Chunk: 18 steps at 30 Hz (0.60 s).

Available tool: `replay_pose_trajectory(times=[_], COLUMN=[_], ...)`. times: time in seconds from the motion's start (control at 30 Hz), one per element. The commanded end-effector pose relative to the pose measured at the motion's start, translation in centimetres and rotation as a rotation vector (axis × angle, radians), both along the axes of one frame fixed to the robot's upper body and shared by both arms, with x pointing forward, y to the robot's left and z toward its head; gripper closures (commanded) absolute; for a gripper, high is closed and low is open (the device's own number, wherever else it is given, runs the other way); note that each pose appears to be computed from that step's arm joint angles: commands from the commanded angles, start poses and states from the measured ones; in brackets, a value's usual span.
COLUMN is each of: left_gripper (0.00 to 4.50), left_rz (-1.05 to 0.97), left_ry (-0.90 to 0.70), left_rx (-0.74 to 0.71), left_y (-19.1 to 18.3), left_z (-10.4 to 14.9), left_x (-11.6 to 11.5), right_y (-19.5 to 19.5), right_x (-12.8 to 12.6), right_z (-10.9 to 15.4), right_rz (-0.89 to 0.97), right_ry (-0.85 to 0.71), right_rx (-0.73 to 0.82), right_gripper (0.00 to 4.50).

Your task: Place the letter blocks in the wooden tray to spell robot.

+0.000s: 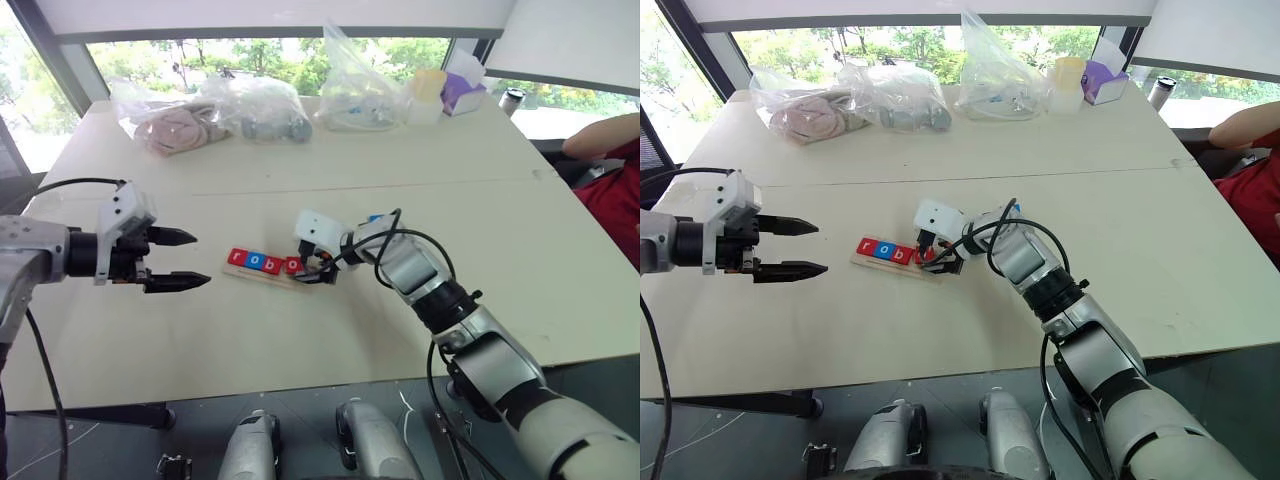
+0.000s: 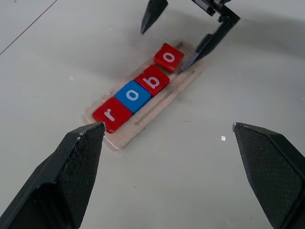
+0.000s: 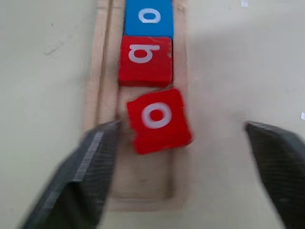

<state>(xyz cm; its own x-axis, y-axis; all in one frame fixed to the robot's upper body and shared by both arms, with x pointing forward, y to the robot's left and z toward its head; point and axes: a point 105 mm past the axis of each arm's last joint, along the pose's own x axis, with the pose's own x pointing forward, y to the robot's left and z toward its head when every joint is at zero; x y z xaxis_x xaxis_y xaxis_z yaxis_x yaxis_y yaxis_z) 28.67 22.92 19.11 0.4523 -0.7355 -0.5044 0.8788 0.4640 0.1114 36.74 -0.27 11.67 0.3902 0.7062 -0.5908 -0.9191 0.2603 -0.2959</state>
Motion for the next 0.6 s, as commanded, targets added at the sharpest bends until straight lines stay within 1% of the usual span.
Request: replay_pose_trajectory(times=[0.03, 0.17, 0.27, 0.37, 0.47, 0.6], left_gripper=[0.00, 0.00, 0.00, 0.00, 0.00, 0.00], left_rz=[0.008, 0.008, 0.002, -0.006, -0.030, -0.043], left_ry=[-0.049, -0.051, -0.053, -0.051, -0.036, -0.027], left_rx=[-0.015, -0.018, -0.023, -0.030, -0.053, -0.055], left_y=[0.1, 0.1, -0.2, -0.4, -1.0, -1.4], left_z=[1.2, 1.1, 1.1, 1.1, 1.2, 1.1], left_x=[0.1, 0.3, 0.5, 0.4, 0.1, 0.1], right_y=[0.9, 1.0, 0.9, 0.4, -1.0, -1.5], right_x=[0.5, 1.6, 1.4, 1.0, 1.4, 1.7], right_z=[2.9, 5.5, 7.7, 8.7, 8.3, 6.1], right_rz=[-0.003, -0.045, -0.036, -0.042, -0.106, -0.136], right_ry=[-0.054, -0.094, -0.089, -0.104, -0.205, -0.255], right_rx=[0.078, 0.179, 0.281, 0.351, 0.380, 0.342], right_gripper=[0.05, 0.05, 0.05, 0.05, 0.05, 0.05])
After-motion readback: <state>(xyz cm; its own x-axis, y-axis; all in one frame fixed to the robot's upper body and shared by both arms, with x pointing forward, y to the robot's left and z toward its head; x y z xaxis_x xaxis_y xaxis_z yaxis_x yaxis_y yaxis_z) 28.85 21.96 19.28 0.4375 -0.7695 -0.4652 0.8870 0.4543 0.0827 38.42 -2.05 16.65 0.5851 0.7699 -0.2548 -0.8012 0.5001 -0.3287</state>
